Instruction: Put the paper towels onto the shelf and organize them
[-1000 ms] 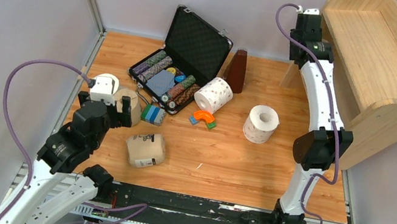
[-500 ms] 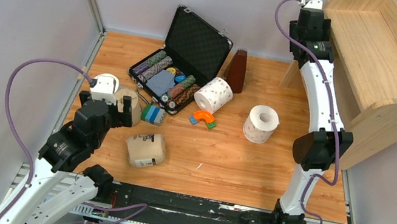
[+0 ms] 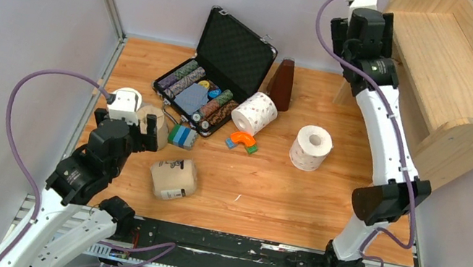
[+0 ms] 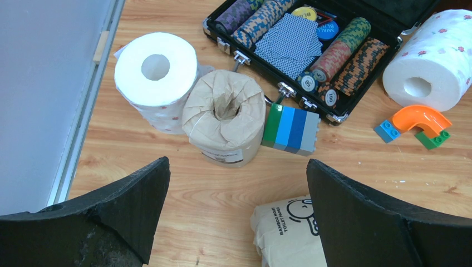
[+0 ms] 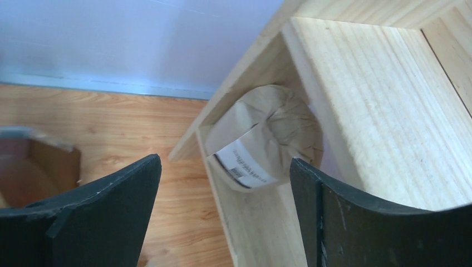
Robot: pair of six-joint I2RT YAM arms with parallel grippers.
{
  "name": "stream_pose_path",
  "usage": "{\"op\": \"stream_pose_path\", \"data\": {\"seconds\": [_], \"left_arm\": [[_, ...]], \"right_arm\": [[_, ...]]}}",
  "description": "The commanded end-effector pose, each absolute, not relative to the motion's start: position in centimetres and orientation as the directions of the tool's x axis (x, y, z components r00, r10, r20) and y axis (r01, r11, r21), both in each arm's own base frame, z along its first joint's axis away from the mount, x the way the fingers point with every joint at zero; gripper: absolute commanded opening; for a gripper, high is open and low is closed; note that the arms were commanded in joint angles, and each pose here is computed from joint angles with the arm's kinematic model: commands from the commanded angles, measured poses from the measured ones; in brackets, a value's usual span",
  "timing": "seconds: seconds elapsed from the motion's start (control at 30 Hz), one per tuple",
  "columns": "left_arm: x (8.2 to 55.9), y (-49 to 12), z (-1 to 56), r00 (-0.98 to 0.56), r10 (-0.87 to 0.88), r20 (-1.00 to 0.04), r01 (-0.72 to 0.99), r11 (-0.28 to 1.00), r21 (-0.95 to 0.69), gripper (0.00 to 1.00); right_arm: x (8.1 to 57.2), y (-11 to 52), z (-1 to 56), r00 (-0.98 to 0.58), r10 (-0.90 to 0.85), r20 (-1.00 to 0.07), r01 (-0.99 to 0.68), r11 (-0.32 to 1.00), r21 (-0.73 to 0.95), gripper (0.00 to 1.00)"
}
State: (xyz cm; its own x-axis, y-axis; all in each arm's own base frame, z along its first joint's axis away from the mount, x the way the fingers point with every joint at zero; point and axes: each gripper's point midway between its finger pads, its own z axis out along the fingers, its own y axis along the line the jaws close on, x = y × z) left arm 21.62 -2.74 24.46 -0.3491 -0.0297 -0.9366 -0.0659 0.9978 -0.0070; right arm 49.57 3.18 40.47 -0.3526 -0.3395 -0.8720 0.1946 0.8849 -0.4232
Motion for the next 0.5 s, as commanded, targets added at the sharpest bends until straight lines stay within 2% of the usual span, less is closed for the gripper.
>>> {"op": "stream_pose_path", "data": {"seconds": [0.0, 0.13, 0.27, 0.47], "left_arm": [[22.0, -2.6, 25.3, -0.316, -0.043, -0.948, -0.078, 0.997, -0.02, 1.0], [22.1, -3.1, 25.0, -0.344, -0.062, -0.937, -0.074, 0.996, -0.039, 1.0], [21.7, -3.6, 23.8, -0.432, -0.127, -0.893, -0.113, 0.99, -0.086, 1.0], [18.9, -4.9, 20.7, -0.606, -0.28, -0.744, -0.199, 0.96, -0.199, 1.0]], "right_arm": [[46.7, 7.2, 42.9, -0.254, -0.348, -0.902, 0.116, 0.915, -0.386, 0.9], [43.7, 11.3, 41.8, -0.239, -0.306, -0.921, 0.02, 0.947, -0.32, 0.97], [40.5, 15.6, 39.2, -0.275, -0.253, -0.928, -0.123, 0.966, -0.227, 0.99], [35.4, 20.7, 35.4, -0.375, -0.139, -0.917, -0.332, 0.943, -0.007, 0.98]]}}
